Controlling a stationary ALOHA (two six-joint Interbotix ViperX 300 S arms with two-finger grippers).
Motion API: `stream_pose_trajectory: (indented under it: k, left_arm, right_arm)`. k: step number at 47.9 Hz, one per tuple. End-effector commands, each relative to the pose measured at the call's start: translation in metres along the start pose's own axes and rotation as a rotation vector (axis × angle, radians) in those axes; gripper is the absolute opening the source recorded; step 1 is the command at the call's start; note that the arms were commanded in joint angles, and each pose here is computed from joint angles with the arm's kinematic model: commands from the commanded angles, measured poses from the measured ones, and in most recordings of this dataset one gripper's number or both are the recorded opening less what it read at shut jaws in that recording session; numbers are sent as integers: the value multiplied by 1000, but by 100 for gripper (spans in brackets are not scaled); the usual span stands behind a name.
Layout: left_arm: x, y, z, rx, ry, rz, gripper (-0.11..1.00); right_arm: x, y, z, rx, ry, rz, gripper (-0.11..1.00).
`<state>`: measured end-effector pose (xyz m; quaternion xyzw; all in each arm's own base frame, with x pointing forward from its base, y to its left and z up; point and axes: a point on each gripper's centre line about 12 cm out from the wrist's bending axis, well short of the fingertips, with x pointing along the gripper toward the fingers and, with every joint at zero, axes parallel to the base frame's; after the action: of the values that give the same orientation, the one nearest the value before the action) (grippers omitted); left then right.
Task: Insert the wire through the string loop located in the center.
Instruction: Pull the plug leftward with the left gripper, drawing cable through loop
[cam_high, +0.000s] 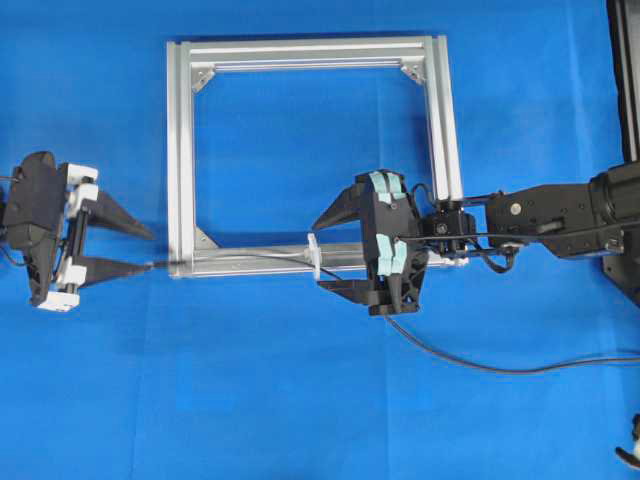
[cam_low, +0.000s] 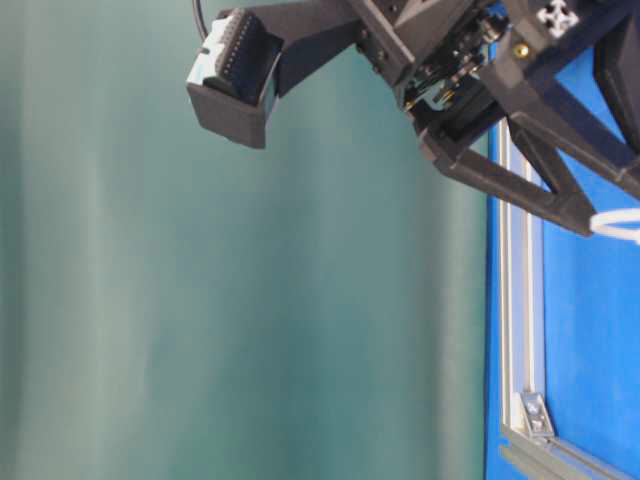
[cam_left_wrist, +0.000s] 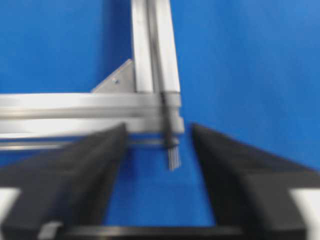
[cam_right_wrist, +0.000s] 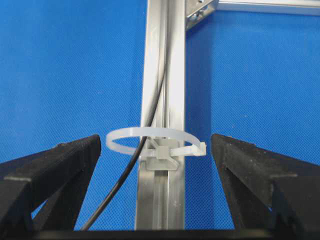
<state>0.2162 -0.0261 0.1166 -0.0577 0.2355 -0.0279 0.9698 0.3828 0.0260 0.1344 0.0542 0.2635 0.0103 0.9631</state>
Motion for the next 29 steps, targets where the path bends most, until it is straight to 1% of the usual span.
stream_pose_trajectory:
  k: [1, 4, 7, 17, 22, 27, 29]
  left_arm:
    - [0, 0, 3, 1, -15, 0, 66]
    - [0, 1, 3, 1, -14, 2, 82]
    - [0, 1, 3, -1, -8, 5, 92]
    - [1, 1, 5, -4, 1, 6, 91]
    - [2, 0, 12, -6, -8, 4, 91]
    - [0, 0, 23, -3, -20, 7, 91]
    - [-1, 1, 27, -8, -22, 11, 91]
  right_arm:
    - [-1, 1, 11, 2, -30, 3, 98]
    - [-1, 1, 11, 2, -30, 3, 98]
    - [-1, 1, 11, 2, -27, 3, 98]
    - [-3, 2, 12, 0, -20, 4, 98]
    - [-9, 3, 18, 0, -24, 6, 98]
    - [-16, 4, 25, 0, -28, 8, 98]
    - [-21, 5, 29, -1, -31, 9, 98]
